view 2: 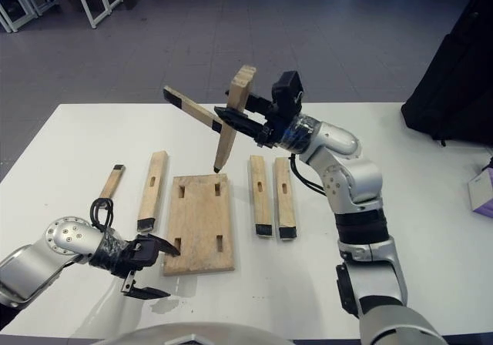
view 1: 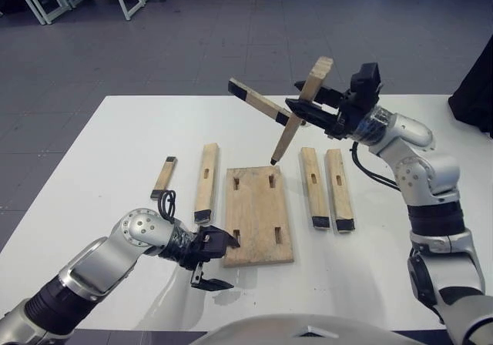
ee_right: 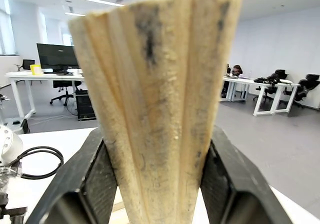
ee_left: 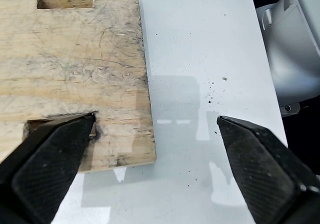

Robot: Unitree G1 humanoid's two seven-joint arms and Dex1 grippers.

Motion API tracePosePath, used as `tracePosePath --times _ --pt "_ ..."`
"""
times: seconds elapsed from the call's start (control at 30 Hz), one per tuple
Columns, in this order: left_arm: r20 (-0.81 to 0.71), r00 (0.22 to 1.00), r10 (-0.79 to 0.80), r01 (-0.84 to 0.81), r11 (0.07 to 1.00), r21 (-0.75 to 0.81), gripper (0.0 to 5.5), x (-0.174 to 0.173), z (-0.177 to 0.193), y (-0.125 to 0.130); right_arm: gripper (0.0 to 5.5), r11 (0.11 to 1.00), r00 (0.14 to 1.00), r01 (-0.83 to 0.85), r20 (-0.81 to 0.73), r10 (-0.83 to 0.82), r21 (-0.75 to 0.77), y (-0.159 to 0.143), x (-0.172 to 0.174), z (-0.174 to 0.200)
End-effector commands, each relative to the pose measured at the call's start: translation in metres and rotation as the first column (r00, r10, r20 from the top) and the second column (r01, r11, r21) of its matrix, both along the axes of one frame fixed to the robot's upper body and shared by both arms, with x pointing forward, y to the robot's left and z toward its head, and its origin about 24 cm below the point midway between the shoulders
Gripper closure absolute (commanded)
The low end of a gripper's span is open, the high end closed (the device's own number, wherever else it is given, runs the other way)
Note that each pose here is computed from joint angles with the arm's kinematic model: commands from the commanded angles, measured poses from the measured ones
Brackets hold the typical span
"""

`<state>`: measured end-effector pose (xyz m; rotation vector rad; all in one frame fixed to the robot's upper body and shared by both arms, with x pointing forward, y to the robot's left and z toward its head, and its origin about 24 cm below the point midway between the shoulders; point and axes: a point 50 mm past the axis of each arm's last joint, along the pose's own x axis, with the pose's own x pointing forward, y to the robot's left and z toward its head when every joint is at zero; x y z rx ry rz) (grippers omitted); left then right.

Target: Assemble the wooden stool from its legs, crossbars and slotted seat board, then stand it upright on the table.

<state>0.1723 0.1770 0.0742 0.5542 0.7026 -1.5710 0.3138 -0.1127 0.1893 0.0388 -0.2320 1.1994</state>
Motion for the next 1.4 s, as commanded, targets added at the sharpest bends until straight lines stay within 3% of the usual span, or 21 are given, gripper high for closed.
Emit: tracePosePath --times 0.03,0.27,0.47,0.8,1.07,1.4 --pt "-0.091 0.996 -0.002 0.007 0.999 0.052 0.99 -0.010 -0.013 0.006 3.47 0.988 0.994 -0.089 0.053 0.096 -0.126 0.013 0.001 -0.016" --pt "-0.075 0.997 0.017 -0.012 0.998 0.067 0.99 -0.013 -0.020 0.010 3.47 0.937 0.961 -0.276 -0.058 0.269 -0.216 0.010 -0.015 -0.051" --pt "-0.052 0.999 0.017 -0.011 0.994 0.113 0.99 -0.015 -0.025 0.014 3.47 0.892 0.924 -0.378 -0.152 0.350 -0.247 0.000 -0.021 -0.057" --pt "-0.042 0.999 0.014 -0.009 0.992 0.123 0.99 -0.019 -0.029 0.008 3.48 0.943 0.927 -0.244 -0.339 0.158 -0.228 -0.016 0.000 -0.078" --pt "-0.039 0.999 0.026 -0.022 0.993 0.114 0.99 -0.021 -0.032 0.004 3.48 0.896 0.869 -0.249 -0.494 0.038 -0.369 -0.034 -0.006 -0.124" --pt "-0.036 0.999 0.019 -0.015 0.995 0.100 0.99 -0.022 -0.034 0.000 3.48 0.849 0.838 -0.280 -0.545 -0.012 -0.448 -0.039 -0.007 -0.142"
